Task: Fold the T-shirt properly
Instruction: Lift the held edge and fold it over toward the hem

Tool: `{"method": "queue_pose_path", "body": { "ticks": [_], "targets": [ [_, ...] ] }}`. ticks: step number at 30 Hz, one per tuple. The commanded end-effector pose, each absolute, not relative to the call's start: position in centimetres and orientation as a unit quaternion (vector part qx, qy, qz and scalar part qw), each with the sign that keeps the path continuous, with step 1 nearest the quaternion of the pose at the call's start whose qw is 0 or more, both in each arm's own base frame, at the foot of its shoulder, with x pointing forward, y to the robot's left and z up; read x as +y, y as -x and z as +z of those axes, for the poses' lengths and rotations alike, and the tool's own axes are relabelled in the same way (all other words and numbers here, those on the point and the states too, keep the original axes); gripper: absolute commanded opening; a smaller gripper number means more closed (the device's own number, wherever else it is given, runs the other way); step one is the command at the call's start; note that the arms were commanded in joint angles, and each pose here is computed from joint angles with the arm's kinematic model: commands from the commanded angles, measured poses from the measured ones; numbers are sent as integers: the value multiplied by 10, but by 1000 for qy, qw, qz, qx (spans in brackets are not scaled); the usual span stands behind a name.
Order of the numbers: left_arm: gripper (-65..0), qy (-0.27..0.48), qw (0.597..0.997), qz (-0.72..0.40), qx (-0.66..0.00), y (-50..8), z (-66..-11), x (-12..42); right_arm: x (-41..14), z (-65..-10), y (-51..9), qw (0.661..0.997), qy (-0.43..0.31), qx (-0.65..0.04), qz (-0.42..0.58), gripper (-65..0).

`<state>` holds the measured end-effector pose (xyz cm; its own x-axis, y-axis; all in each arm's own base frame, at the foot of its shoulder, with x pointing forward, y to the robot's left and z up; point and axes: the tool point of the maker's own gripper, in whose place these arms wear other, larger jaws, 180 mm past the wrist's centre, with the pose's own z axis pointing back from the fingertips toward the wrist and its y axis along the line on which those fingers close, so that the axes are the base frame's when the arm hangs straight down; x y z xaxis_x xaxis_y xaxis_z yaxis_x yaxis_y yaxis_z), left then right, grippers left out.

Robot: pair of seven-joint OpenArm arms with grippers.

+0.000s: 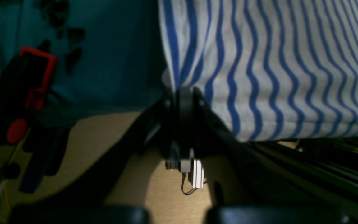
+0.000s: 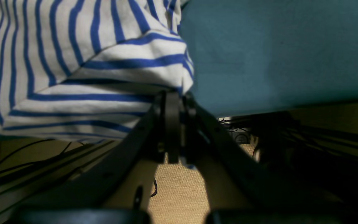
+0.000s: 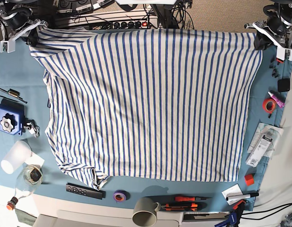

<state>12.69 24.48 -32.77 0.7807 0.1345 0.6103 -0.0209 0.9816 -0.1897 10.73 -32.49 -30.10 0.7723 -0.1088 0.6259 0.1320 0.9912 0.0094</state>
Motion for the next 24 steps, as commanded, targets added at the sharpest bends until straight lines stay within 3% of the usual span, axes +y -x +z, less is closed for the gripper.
{"method": "queue_pose_path", "body": {
  "ticks": [1,24],
  "targets": [
    [-650,81,936,33,-340,-129,-320,247,-328,-292,-111,937,26,-343,-56,-650],
    [-650,26,910,-14,-414,-168,-289,273,-342,-265,-162,899,54,-428,-76,-650]
  ]
}}
